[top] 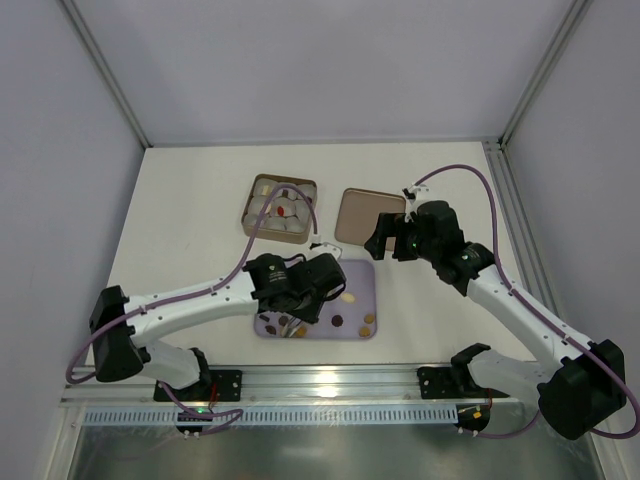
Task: Pack the chocolate
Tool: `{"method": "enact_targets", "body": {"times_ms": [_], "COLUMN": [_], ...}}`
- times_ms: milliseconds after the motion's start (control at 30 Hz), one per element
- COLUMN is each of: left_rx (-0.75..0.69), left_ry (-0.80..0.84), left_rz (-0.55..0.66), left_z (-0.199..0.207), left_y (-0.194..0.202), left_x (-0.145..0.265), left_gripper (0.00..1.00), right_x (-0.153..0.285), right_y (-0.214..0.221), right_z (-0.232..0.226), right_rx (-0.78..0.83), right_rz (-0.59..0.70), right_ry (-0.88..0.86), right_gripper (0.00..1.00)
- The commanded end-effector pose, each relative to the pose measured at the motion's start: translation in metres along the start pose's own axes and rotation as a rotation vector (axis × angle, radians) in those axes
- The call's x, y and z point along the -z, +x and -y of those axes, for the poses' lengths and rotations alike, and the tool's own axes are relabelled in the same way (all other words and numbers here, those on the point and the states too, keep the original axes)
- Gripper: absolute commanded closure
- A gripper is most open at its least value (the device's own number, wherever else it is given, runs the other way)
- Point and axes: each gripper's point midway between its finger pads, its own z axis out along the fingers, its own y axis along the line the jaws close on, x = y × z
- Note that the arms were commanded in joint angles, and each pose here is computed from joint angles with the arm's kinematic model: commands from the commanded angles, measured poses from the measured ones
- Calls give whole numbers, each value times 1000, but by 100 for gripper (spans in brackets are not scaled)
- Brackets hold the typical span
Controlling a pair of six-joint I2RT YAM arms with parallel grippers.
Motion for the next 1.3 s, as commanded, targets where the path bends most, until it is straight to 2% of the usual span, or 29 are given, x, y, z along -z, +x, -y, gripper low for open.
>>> {"method": "enact_targets", "body": {"times_ms": [0,400,700,967,1267], "left_rx": [15,81,181,242,262], "left_ry": [25,56,-1,-8,-5], "left_rz": [80,169,264,258,206], "left_z": [-3,-35,-99,-133,-146], "left_y": [-23,-69,-133,-183,-205], "left_x": [21,50,61,24,-15], "left_gripper": [74,74,73,73,74], "right_x": [0,-4,-10,-17,-24], "right_y": [-12,-13,-17,-20,-22], "right_z": [-4,-5,-8,-10,-12], "right_rx": [0,2,11,13,25], "right_rz": [37,33,24,8,-7], "right_ry": [-6,-9,-18,-23,-25], "right_gripper": [0,0,0,0,0]}}
